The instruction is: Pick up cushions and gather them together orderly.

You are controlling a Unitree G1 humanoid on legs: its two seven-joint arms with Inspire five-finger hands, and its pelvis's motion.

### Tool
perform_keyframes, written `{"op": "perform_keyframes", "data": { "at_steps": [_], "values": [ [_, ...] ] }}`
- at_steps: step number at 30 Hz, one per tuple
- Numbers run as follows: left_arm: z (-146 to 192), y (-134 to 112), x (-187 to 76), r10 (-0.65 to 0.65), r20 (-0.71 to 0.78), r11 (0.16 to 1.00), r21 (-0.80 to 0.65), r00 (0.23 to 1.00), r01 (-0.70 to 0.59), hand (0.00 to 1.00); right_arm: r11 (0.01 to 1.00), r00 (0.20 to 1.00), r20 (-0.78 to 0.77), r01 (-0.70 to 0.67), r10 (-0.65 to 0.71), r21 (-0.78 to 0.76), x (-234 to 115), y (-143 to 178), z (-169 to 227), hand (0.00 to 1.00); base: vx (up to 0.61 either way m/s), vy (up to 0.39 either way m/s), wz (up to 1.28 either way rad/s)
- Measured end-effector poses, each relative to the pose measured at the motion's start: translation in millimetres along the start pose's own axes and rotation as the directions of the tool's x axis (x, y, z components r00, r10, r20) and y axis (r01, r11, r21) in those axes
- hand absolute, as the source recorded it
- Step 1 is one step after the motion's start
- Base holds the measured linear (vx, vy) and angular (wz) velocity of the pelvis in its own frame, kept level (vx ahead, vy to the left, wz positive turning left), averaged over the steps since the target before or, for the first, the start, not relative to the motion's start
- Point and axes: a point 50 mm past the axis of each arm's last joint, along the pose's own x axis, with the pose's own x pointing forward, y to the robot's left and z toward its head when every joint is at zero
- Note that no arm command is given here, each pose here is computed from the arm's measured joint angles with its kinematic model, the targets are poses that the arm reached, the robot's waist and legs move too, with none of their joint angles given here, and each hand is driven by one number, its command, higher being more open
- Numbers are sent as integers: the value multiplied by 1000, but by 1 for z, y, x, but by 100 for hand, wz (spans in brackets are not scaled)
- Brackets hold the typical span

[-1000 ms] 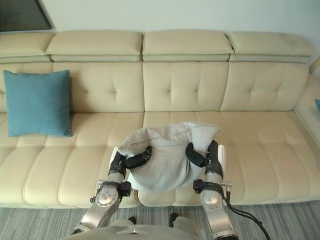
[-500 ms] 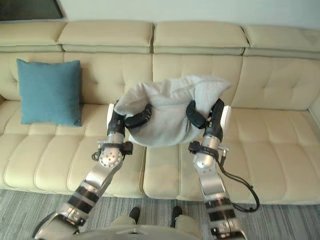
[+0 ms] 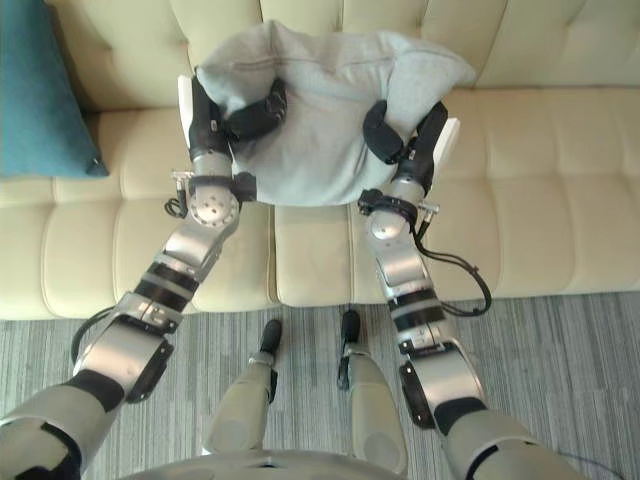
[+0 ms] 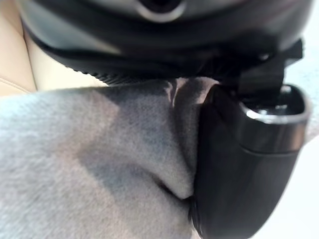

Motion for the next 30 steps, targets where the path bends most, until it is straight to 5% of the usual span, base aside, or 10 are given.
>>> {"op": "perform_keyframes", "data": {
  "at_steps": [6, 7, 8, 19, 30],
  "values": [
    [24, 4, 37, 70, 38, 997, 20, 997, -71, 0, 998, 1000, -15, 23, -22, 58, 26, 17, 21, 0, -8, -28, -1],
    [26, 5, 42, 81, 35, 997, 12, 996, -82, 100, 998, 1000, -3, 23, -23, 63, 30, 20, 26, 0, 25, -19, 3],
    [27, 6, 44, 87, 34, 996, 11, 996, -87, 100, 998, 1000, 3, 22, -23, 65, 31, 21, 29, 100, 32, -19, 4],
    [55, 42, 80, 267, 55, 964, -14, 962, -266, 100, 991, 991, 123, 32, -48, 128, 66, 23, 77, 100, 8, -22, 13],
    [63, 66, 96, 264, 45, 964, -30, 963, -263, 100, 987, 993, 110, 14, -32, 160, 100, 1, 96, 100, 13, -15, 3]
  ]
}}
